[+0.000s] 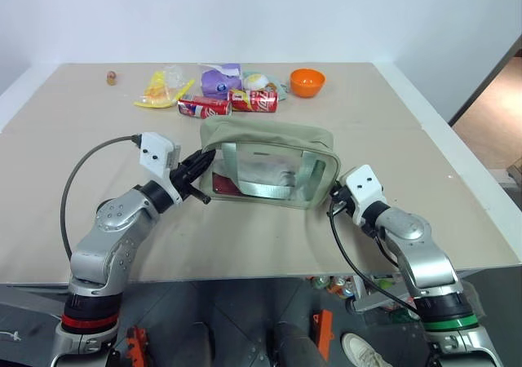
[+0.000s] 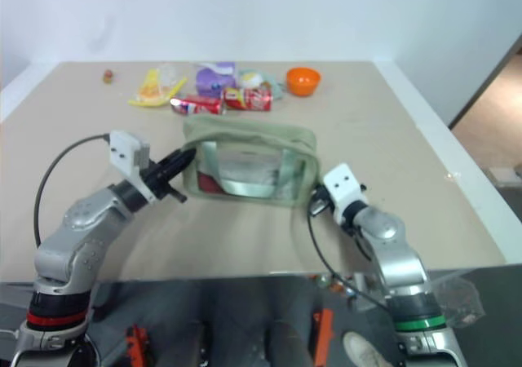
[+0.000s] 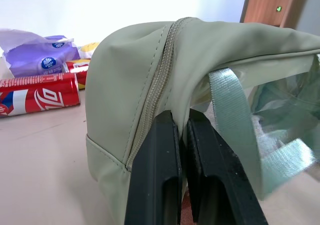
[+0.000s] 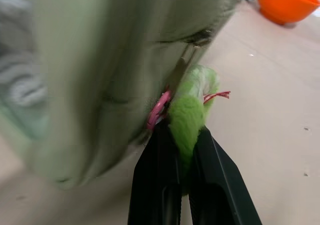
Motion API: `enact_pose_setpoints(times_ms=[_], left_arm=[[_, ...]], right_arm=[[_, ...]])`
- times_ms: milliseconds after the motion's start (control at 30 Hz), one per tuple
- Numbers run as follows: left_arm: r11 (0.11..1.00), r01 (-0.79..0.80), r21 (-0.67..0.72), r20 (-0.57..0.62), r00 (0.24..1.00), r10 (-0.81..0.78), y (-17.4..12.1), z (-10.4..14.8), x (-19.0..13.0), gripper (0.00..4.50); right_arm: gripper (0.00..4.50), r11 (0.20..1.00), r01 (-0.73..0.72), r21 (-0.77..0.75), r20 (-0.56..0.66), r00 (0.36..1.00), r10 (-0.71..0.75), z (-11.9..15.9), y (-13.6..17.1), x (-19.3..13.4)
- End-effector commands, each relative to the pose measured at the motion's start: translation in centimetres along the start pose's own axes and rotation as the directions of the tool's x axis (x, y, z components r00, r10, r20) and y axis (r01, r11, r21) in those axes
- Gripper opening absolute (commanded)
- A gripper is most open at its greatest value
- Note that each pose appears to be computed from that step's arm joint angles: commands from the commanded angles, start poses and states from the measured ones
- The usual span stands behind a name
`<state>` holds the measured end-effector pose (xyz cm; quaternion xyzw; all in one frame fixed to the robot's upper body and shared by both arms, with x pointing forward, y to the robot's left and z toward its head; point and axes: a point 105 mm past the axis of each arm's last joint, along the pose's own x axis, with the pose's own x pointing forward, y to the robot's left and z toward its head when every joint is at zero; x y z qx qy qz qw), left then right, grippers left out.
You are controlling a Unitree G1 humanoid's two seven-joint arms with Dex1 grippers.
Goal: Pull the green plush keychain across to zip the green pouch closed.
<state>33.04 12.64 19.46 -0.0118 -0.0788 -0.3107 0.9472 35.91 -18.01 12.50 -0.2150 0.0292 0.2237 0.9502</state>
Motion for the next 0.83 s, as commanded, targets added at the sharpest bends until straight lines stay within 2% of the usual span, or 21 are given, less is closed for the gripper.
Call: enact_pose_setpoints(times_ms=[33,67,233,267,333,367,500,567,633,733,833], left_arm=[[1.000,-0.002,0.001,0.036,0.999,0.002,0.2,0.9,-0.3,1.18],[1.000,0.007,-0.009,0.034,0.999,-0.006,0.1,0.8,-0.2,1.42],[0.999,0.008,-0.041,0.058,0.998,-0.006,0.7,1.4,-0.8,3.24],[0.999,0.005,-0.041,0.057,0.998,-0.002,1.2,1.7,-1.2,3.46],[0.999,0.011,-0.036,0.051,0.999,-0.009,1.8,2.0,-1.9,4.24],[0.999,0.013,-0.036,0.055,0.998,-0.011,2.2,2.4,-2.3,4.48],[0.999,0.024,-0.034,0.061,0.998,-0.021,3.1,3.5,-3.9,4.48],[1.000,0.013,0.000,0.017,1.000,-0.013,3.6,3.0,-5.1,4.48],[0.998,0.009,0.057,-0.060,0.998,-0.005,3.7,1.6,-6.3,4.48],[0.989,0.029,0.148,-0.204,0.979,0.002,3.2,-1.2,-7.6,4.48],[0.990,0.047,0.136,-0.287,0.958,-0.006,5.9,-5.7,-10.7,4.48]], right_arm=[[1.15,0.998,0.037,0.043,0.078,0.996,-0.040,1.9,-2.0,-0.4],[1.38,0.997,0.048,0.062,0.102,0.993,-0.055,2.6,-2.6,-0.8],[3.26,0.978,0.046,0.205,0.237,0.967,-0.095,6.3,-5.5,-3.2],[3.44,0.976,0.045,0.212,0.257,0.961,-0.100,6.9,-6.1,-4.0],[4.24,0.975,0.031,0.222,0.288,0.953,-0.095,7.7,-6.7,-5.1],[4.48,0.975,0.018,0.220,0.299,0.951,-0.085,8.0,-7.0,-5.9],[4.48,0.974,-0.027,0.225,0.300,0.953,-0.043,8.4,-7.4,-8.1],[4.48,0.976,-0.064,0.209,0.274,0.962,0.005,8.2,-7.0,-9.0],[4.48,0.972,-0.148,0.184,0.239,0.966,0.102,7.9,-5.6,-9.9],[4.48,0.947,-0.295,0.131,0.186,0.945,0.269,7.4,-1.9,-10.7],[4.48,0.905,-0.420,0.069,0.159,0.900,0.406,6.7,2.0,-11.1]])
